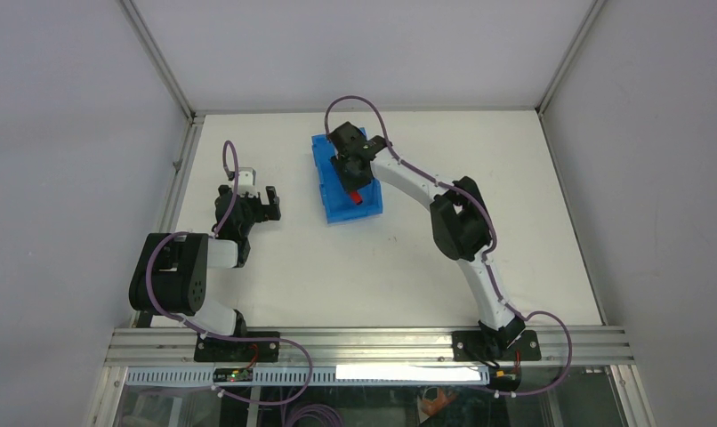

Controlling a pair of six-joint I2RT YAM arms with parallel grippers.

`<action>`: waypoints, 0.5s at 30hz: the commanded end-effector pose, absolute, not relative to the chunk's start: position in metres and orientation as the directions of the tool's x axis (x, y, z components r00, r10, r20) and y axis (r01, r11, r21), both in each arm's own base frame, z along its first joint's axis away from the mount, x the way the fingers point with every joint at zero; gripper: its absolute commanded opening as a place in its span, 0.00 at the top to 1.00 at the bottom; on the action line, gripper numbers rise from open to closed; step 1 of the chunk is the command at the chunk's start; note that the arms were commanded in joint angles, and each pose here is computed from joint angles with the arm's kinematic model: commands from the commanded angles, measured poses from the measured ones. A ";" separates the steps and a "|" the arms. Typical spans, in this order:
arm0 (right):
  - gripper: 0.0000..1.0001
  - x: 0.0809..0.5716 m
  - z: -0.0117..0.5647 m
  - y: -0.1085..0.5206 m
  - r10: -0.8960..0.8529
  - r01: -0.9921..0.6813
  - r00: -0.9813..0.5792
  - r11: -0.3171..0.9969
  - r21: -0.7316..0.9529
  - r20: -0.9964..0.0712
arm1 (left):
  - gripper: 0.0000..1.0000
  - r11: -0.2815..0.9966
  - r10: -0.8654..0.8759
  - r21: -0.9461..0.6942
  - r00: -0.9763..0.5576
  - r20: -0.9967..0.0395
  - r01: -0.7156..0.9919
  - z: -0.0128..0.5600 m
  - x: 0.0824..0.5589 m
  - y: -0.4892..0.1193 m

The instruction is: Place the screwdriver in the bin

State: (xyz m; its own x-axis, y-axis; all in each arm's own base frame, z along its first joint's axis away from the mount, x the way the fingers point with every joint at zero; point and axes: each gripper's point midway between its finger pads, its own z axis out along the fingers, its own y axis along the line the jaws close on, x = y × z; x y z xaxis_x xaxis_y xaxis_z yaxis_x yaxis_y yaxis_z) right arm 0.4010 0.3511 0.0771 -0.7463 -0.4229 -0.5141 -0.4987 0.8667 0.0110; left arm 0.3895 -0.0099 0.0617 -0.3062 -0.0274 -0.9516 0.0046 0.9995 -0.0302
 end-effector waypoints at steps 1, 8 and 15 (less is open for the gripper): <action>0.66 0.411 0.093 0.359 -0.393 -0.494 -0.714 0.869 0.019 -0.580 | 0.01 0.999 -0.046 -0.052 -0.254 -0.966 0.016 0.078 0.394 -0.016; 0.58 0.407 0.130 0.365 -0.334 -0.482 -0.707 0.872 0.079 -0.623 | 0.01 0.999 -0.047 -0.052 -0.253 -0.966 0.015 0.079 0.394 -0.015; 0.33 0.407 0.220 0.364 -0.199 -0.445 -0.654 0.882 0.158 -0.730 | 0.01 0.999 -0.046 -0.052 -0.254 -0.966 0.016 0.078 0.394 -0.016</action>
